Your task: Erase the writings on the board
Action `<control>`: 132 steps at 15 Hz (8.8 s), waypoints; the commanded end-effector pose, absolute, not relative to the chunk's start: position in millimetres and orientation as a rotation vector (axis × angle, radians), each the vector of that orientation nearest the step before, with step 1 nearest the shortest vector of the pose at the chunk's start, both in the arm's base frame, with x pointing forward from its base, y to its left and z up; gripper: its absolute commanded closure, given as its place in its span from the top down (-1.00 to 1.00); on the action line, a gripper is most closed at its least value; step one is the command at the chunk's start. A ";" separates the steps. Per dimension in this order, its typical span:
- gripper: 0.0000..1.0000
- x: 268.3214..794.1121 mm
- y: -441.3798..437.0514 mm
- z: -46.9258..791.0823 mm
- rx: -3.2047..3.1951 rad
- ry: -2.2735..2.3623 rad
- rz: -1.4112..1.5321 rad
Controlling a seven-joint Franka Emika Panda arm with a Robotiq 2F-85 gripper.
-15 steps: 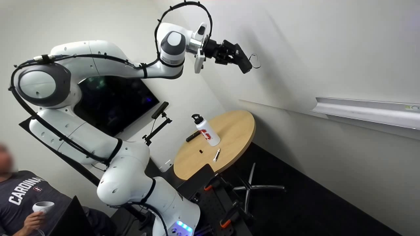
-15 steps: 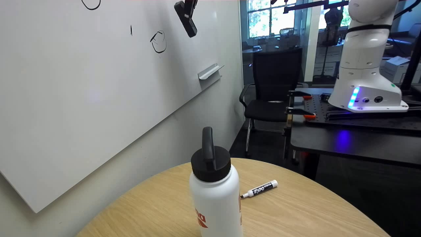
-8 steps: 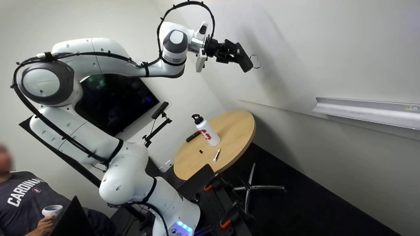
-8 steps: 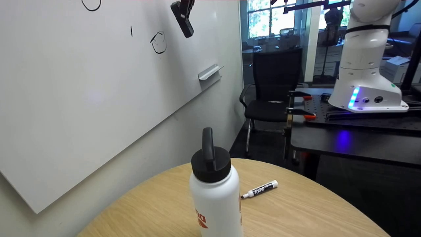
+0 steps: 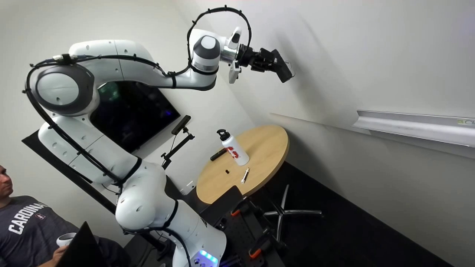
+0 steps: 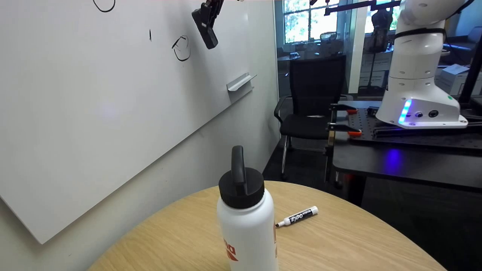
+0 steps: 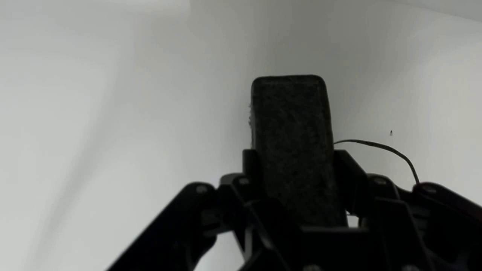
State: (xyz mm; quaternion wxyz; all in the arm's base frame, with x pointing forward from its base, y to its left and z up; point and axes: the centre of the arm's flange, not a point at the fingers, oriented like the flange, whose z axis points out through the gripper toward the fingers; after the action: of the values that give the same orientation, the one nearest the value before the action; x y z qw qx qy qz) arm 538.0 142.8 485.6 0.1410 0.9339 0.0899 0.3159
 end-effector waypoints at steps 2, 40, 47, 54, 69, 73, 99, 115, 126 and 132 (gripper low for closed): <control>-0.44 564.1 153.4 476.1 2.688 0.181 1.019; -0.44 596.1 304.3 466.3 2.757 0.546 1.070; -0.44 597.4 270.0 452.9 2.734 0.451 1.066; -0.44 593.7 229.7 438.2 2.695 0.266 1.104; -0.44 574.0 131.1 422.9 2.524 -0.031 1.355; -0.44 562.7 129.3 428.6 2.635 0.111 1.274; -0.44 442.6 371.7 274.2 3.019 0.899 0.251; -0.44 478.3 449.6 133.3 3.039 0.842 -0.250; 0.68 467.2 451.5 105.3 3.018 0.803 -0.273; 1.00 466.7 425.0 152.4 3.098 0.702 -0.055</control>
State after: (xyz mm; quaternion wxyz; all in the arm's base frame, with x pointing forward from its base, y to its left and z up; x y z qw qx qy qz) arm 475.9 450.0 114.1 -0.0067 0.9664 0.2503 -0.0586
